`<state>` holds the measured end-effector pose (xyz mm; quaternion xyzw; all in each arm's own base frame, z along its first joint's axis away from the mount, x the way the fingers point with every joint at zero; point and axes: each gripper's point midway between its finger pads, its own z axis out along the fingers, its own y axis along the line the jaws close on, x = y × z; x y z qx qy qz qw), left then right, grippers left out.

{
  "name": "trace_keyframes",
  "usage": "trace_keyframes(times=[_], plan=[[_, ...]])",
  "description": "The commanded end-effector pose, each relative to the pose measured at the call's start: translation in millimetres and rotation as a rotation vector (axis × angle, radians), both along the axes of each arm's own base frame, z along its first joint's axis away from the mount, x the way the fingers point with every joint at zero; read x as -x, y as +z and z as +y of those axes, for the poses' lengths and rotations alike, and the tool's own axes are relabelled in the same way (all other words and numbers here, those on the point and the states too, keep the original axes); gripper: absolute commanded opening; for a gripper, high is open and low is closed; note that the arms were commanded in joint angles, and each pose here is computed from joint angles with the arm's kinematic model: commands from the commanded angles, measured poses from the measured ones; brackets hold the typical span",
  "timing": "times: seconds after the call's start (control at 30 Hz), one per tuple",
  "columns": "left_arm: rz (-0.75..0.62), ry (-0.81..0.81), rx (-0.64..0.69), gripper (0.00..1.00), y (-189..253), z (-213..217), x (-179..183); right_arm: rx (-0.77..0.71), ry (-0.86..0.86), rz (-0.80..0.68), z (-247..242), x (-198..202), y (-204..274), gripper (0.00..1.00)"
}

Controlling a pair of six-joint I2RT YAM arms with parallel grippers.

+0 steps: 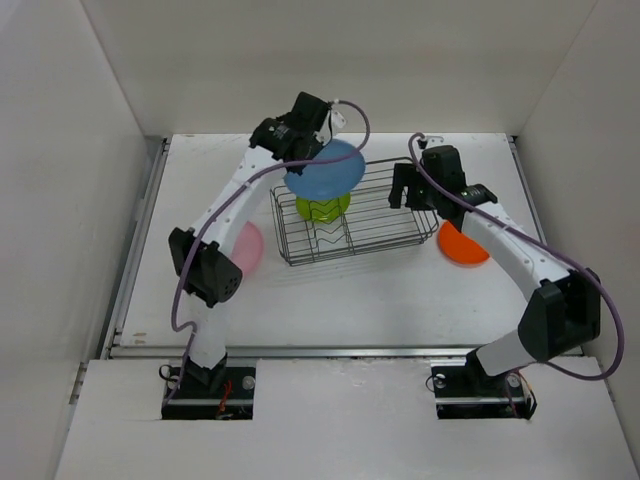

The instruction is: Unload the plates from the dish rack

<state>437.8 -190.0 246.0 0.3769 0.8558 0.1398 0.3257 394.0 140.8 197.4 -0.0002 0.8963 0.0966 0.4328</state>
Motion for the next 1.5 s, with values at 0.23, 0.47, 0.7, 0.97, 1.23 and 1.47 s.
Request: trace_keyframes(times=[0.23, 0.47, 0.7, 0.97, 1.23, 1.47], plan=[[-0.293, 0.392, 0.472, 0.0, 148.9, 114.4, 33.3, -0.088, 0.208, -0.016, 47.3, -32.8, 8.1, 0.85], [0.122, 0.637, 0.56, 0.0, 45.4, 201.1, 87.6, -0.042, 0.387, -0.044, 108.6, -57.6, 6.9, 0.81], [0.583, 0.807, 0.613, 0.0, -65.1, 236.9, 136.9, 0.059, 0.43, -0.042, 152.4, -80.6, -18.2, 0.81], [0.802, 0.8, 0.665, 0.0, -120.8, 236.1, 136.7, 0.093, 0.405, -0.075, 162.7, -98.7, -24.2, 0.76], [0.99, 0.816, 0.582, 0.14, -164.1, 245.0, 146.0, 0.13, 0.416, -0.087, 162.7, -98.4, -27.6, 0.7], [0.946, 0.823, 0.534, 0.62, -157.3, 254.7, 143.7, 0.139, 0.454, -0.074, 170.0, -94.9, -38.0, 0.6]])
